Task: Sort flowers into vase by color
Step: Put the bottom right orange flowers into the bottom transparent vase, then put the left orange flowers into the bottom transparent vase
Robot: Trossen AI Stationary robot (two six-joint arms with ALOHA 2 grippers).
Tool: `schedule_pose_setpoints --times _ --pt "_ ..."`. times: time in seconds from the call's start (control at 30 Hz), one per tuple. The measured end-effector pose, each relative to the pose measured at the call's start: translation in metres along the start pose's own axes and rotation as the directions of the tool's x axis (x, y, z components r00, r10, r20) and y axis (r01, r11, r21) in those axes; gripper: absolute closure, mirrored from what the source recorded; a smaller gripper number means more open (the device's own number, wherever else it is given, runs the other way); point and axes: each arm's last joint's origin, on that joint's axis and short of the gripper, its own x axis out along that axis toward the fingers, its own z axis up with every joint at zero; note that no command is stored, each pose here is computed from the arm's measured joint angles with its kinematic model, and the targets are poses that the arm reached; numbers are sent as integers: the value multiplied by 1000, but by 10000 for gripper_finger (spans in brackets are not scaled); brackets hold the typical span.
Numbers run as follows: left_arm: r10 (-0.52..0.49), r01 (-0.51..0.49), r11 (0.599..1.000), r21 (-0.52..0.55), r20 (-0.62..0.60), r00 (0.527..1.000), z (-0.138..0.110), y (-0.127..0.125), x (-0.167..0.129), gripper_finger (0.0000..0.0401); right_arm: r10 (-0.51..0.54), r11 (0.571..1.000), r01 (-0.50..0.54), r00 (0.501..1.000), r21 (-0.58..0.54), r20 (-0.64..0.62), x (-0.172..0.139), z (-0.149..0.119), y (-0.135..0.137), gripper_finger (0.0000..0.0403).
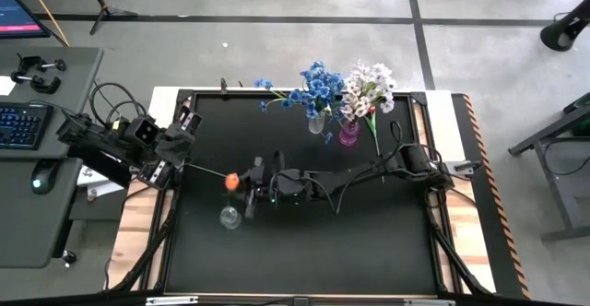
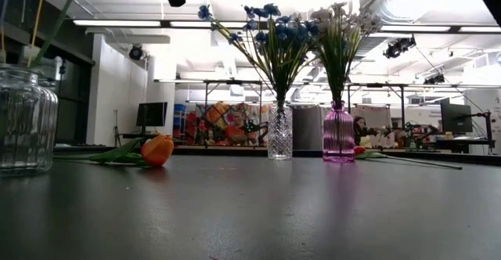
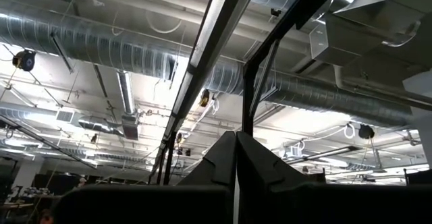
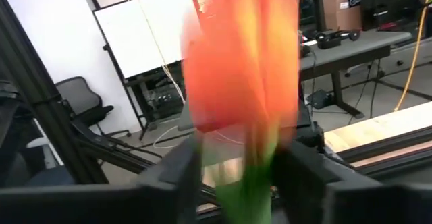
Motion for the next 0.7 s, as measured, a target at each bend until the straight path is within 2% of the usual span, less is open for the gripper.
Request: schedule_pose_setpoints --times 0.17,0.3,0.53,0.7 --pt "0 0 1000 0 0 1000 0 0 0 401 30 1000 -30 999 1 -15 0 -1 1 156" --pt "0 0 1000 0 0 1000 0 0 0 401 66 996 -72 994 -61 -88 -2 -3 1 108" --pt "15 -16 998 55 13 1000 3 1 -2 401 11 982 -67 954 -175 -300 -24 23 3 94" --pt "91 -92 992 86 13 996 4 3 -2 401 -76 971 -53 857 -234 -510 -52 38 -1 94"
